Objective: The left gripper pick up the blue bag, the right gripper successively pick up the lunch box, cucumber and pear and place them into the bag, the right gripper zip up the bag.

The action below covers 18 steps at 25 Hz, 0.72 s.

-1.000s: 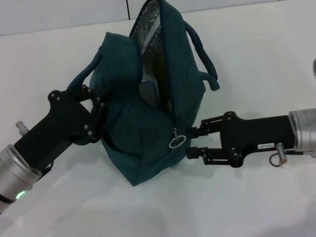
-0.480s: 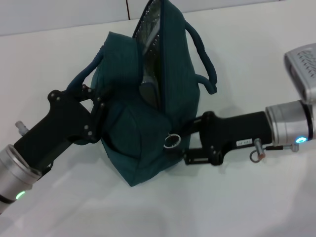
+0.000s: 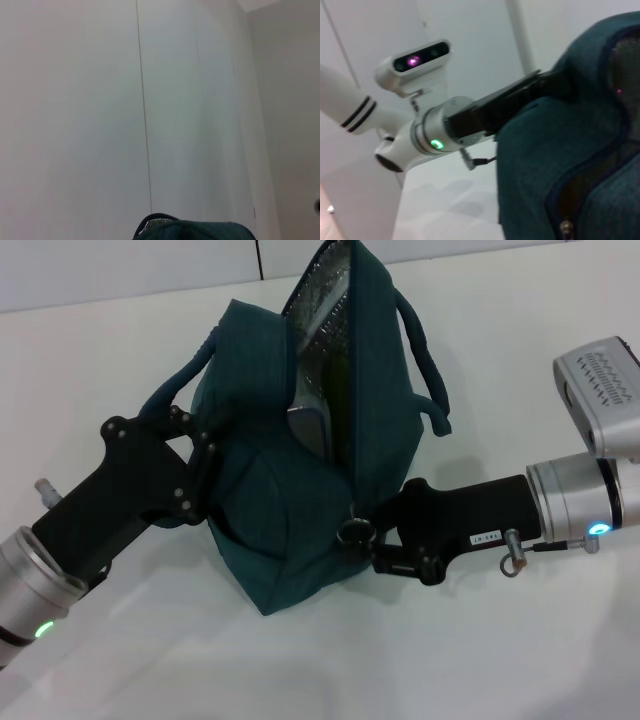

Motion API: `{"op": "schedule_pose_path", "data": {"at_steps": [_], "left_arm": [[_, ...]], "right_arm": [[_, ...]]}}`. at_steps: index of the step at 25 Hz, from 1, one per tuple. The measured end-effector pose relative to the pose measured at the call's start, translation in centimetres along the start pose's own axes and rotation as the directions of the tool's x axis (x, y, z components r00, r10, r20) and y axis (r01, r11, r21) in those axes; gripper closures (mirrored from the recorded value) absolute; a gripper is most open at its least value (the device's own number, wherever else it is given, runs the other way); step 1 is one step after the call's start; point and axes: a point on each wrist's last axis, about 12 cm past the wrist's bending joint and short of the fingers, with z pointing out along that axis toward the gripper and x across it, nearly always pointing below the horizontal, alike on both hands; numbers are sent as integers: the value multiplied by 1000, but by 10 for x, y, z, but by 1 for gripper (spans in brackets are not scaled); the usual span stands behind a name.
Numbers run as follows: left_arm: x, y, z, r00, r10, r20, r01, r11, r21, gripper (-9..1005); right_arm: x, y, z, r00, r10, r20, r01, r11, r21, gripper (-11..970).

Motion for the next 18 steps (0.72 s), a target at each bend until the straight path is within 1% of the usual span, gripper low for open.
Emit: {"op": "schedule_pose_path", "data": {"at_steps": [6,11,16,18], "left_arm": [[0,1,0,1000,1,-3,-1,1000,-6,940],[1,0,-1,1000,1,-3,-1,1000,-9,929],[2,-2,-5,1000,-10,-5,10,1000,-17,918],[1,-3,-7,1000,-13,-2,13,1000,-19,913]], "right_arm": [[2,-5,2,1000,-8,2,8,998,55,852],[3,-2,0,999,-41,28,40,998,56,882],[1,-2,1,998,-46,52,43,997,61,954],[1,-2,1,997,-49,56,46,997,59,953]]}}
